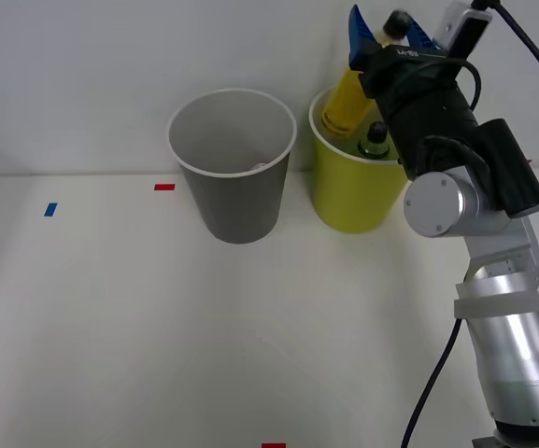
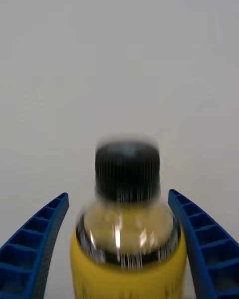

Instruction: Put cans in the gray bin, plastic bottles in the light green bin

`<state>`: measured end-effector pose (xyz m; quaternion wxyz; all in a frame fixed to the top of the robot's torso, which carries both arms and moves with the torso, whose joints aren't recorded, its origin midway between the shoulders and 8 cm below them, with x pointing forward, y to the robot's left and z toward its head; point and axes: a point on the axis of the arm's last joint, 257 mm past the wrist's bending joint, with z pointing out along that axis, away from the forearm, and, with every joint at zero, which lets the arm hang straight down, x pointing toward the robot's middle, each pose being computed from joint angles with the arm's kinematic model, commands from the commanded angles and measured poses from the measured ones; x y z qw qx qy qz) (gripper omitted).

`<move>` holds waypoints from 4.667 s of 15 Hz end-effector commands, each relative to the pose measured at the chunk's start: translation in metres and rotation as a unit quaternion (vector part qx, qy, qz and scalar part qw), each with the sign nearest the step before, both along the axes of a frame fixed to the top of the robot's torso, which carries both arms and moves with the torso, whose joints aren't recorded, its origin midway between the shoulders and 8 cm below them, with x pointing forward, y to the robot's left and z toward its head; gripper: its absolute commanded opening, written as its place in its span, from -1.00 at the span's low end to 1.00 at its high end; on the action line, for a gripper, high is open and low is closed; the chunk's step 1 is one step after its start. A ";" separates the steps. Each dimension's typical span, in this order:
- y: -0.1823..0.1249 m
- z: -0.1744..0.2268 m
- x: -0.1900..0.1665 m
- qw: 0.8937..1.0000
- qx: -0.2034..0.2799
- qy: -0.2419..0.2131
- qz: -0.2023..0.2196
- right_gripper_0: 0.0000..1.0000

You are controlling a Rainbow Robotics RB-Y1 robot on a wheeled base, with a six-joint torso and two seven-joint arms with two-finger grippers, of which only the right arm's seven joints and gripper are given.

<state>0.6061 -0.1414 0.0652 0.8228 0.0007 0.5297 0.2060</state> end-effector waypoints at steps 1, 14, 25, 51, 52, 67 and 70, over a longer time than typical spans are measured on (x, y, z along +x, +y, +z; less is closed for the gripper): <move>0.001 0.001 -0.001 1.000 0.009 -0.001 0.004 0.83; -0.008 0.001 -0.061 0.995 0.057 -0.082 -0.003 0.82; -0.072 -0.106 -0.178 0.995 0.027 -0.031 -0.093 0.83; -0.102 -0.273 -0.291 0.980 -0.086 0.092 -0.156 0.83; -0.101 -0.276 -0.298 0.982 -0.075 0.096 -0.147 0.82; -0.074 -0.297 -0.327 0.975 -0.106 0.125 -0.151 0.83; -0.079 -0.301 -0.333 0.972 -0.112 0.131 -0.163 0.83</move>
